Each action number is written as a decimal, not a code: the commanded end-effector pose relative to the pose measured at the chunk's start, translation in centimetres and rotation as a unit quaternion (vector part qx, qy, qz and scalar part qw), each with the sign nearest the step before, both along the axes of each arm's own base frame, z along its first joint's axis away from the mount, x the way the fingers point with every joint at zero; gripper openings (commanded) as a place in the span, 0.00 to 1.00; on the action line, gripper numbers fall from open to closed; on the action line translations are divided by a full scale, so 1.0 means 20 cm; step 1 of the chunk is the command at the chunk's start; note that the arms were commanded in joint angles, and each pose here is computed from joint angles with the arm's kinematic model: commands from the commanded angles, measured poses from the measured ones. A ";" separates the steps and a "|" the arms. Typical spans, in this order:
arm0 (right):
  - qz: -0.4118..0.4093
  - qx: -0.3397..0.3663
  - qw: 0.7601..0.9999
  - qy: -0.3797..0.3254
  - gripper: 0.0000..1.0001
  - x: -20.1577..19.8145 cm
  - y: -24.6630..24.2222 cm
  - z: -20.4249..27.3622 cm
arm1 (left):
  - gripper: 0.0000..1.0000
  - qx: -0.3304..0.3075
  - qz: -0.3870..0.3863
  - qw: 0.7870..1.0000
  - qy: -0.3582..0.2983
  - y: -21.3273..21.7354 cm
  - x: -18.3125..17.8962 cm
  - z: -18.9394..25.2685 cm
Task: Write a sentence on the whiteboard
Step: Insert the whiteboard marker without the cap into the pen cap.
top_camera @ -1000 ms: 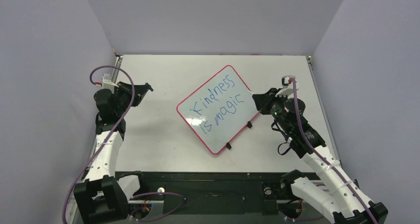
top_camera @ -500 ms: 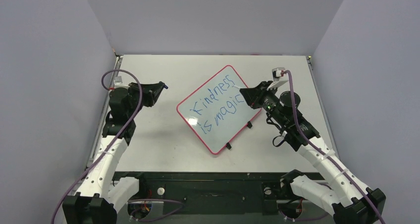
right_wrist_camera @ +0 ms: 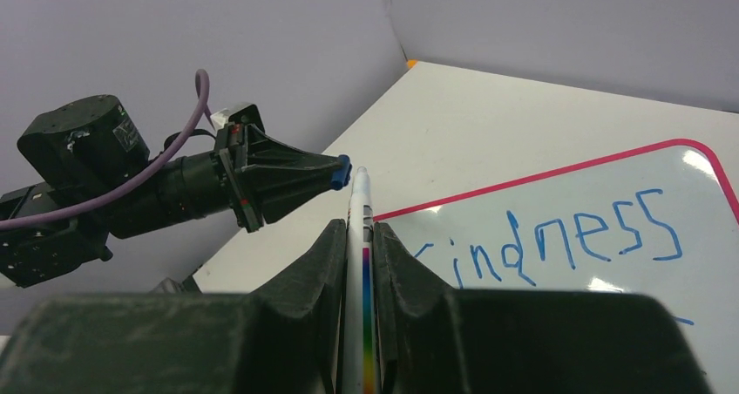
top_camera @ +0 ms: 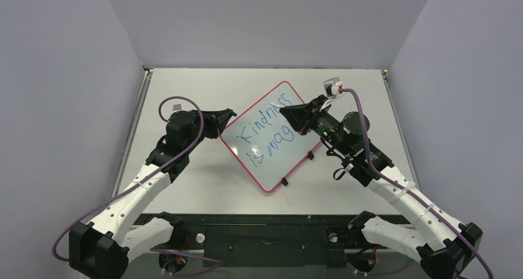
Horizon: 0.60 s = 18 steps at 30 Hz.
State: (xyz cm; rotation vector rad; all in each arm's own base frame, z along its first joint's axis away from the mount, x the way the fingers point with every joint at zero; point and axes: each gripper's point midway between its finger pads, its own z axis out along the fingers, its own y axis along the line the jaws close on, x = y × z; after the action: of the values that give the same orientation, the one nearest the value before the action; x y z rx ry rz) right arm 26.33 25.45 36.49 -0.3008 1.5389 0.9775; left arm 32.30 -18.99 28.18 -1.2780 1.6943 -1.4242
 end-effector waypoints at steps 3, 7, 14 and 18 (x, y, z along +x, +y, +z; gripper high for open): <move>0.027 0.019 0.999 -0.043 0.00 -0.03 0.07 0.15 | 0.00 -0.057 0.020 0.998 -0.027 -0.08 0.03 0.20; 0.033 0.016 0.999 -0.039 0.00 -0.03 0.10 0.12 | 0.00 -0.069 0.005 0.997 -0.023 -0.14 0.01 0.21; 0.048 0.004 0.998 -0.032 0.00 -0.03 0.18 0.09 | 0.00 -0.094 0.000 0.995 -0.017 -0.19 0.01 0.23; 0.052 -0.002 0.998 -0.030 0.00 -0.02 0.21 0.07 | 0.00 -0.098 -0.001 0.995 -0.019 -0.20 0.00 0.23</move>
State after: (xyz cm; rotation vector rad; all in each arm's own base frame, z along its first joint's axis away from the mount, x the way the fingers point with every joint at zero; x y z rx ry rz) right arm 26.04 28.92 33.85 -0.3921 1.6098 1.0133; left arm 31.89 -22.87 29.21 -1.3737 1.6687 -1.5475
